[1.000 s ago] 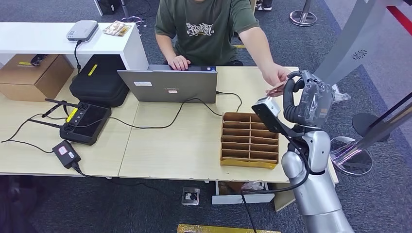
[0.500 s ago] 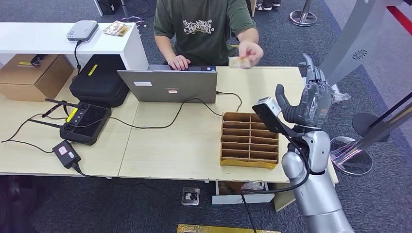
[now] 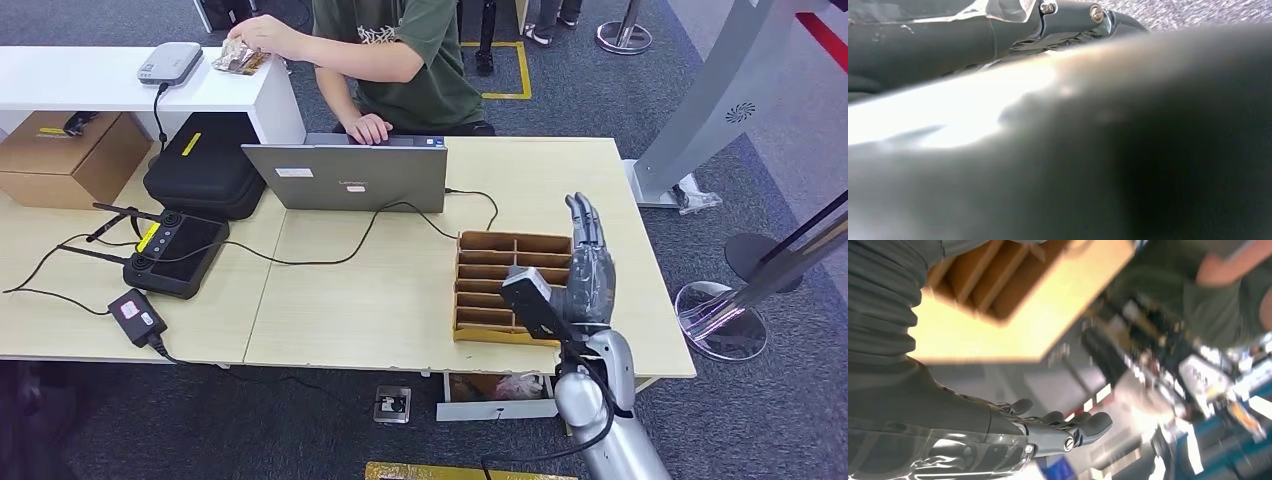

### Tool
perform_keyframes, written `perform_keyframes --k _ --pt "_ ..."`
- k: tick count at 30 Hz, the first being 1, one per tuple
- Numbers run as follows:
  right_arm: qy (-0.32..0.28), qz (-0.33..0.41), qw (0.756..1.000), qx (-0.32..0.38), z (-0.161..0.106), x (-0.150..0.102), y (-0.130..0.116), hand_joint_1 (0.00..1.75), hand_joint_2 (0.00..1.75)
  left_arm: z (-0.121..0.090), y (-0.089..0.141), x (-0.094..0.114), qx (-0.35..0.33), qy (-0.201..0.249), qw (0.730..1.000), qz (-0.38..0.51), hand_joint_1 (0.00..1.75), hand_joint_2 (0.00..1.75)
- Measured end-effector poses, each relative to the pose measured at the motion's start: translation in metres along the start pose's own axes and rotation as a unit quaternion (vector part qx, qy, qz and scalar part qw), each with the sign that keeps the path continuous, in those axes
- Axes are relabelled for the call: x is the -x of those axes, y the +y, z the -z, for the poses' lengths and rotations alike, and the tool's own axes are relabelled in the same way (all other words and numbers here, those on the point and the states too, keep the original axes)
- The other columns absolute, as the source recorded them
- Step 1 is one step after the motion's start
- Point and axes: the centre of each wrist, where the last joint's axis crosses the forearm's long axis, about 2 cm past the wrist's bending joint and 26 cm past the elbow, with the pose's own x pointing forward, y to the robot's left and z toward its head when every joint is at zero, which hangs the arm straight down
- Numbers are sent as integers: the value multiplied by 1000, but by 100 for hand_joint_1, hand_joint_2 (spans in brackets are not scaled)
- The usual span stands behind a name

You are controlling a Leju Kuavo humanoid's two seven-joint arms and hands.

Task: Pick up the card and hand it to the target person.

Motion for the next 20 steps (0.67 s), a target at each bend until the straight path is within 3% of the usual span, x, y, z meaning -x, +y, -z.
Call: perform_keyframes --k 3,9,20 --pt "14 123 991 -43 -18 -6 17 0 175 0 0 0 0 4 1000 1 0 0" --pt "35 260 961 -84 -34 -21 34 0 175 0 -1 0 0 3 1000 6 0 0" --pt "51 320 942 -87 -55 -35 46 0 175 -1 -2 0 9 0 1000 19 0 0"
